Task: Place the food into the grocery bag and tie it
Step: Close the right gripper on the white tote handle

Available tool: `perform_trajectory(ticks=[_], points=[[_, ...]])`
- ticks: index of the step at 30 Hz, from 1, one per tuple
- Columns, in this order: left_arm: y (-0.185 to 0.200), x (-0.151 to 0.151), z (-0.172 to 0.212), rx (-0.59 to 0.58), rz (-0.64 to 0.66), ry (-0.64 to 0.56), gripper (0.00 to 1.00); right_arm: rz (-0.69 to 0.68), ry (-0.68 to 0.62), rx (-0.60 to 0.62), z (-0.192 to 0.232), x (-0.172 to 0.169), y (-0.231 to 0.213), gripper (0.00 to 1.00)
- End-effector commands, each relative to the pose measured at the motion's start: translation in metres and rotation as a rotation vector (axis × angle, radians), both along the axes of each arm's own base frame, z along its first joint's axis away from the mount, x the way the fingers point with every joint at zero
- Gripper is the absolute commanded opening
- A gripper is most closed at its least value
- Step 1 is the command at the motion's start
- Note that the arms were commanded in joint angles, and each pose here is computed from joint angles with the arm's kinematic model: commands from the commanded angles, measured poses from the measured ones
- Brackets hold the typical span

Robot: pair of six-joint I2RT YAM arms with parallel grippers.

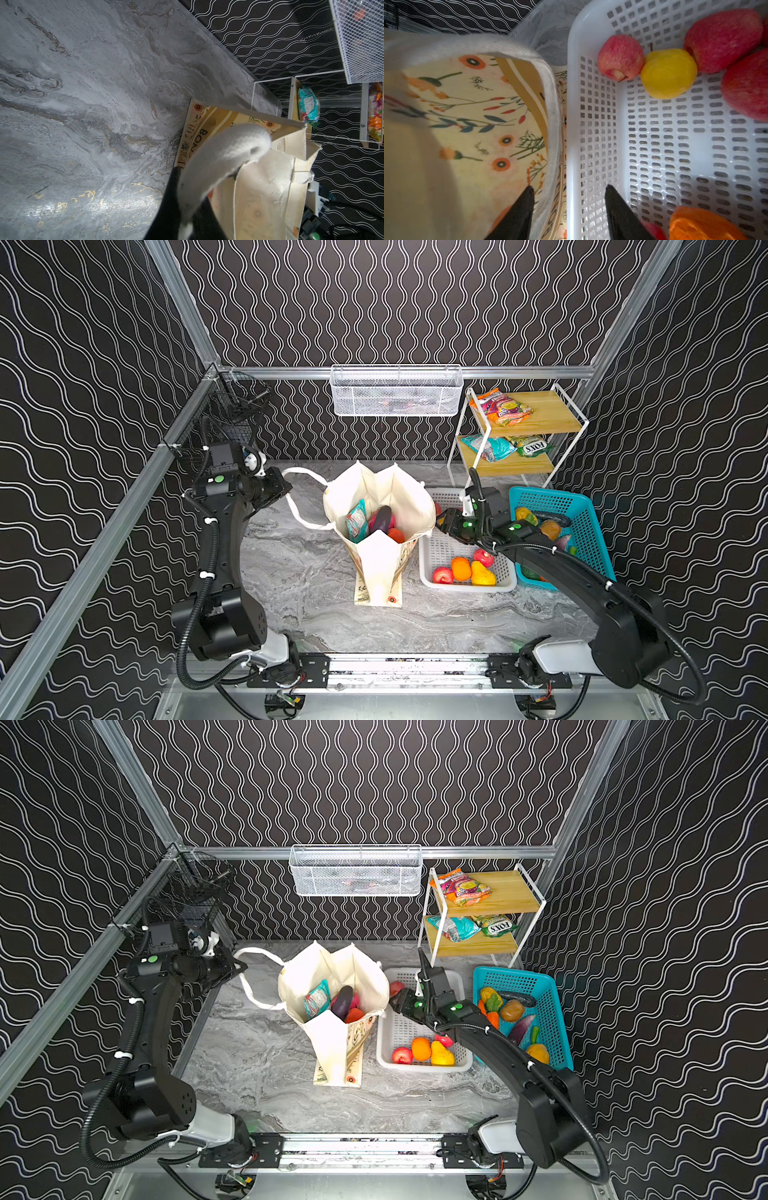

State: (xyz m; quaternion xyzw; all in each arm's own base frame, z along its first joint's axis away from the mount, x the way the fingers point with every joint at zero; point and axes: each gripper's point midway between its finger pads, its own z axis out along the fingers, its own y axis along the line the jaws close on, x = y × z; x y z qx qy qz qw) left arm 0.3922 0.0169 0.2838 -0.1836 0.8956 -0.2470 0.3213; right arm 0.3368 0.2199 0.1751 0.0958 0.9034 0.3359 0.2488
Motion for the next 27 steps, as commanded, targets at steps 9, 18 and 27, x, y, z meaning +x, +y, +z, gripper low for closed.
perform_trajectory(ticks=[9, 18, 27], points=[[-0.002, 0.006, -0.005, -0.01, -0.025, -0.021, 0.0, 0.062, 0.01, 0.108, 0.007, 0.015, 0.028, 0.57], [-0.003, 0.005, -0.009, -0.019, -0.03, -0.017, 0.0, 0.028, 0.071, 0.091, -0.016, 0.024, 0.03, 0.6], [-0.005, 0.004, -0.012, -0.024, -0.035, -0.021, 0.0, 0.078, 0.102, 0.097, -0.024, 0.025, 0.049, 0.55]])
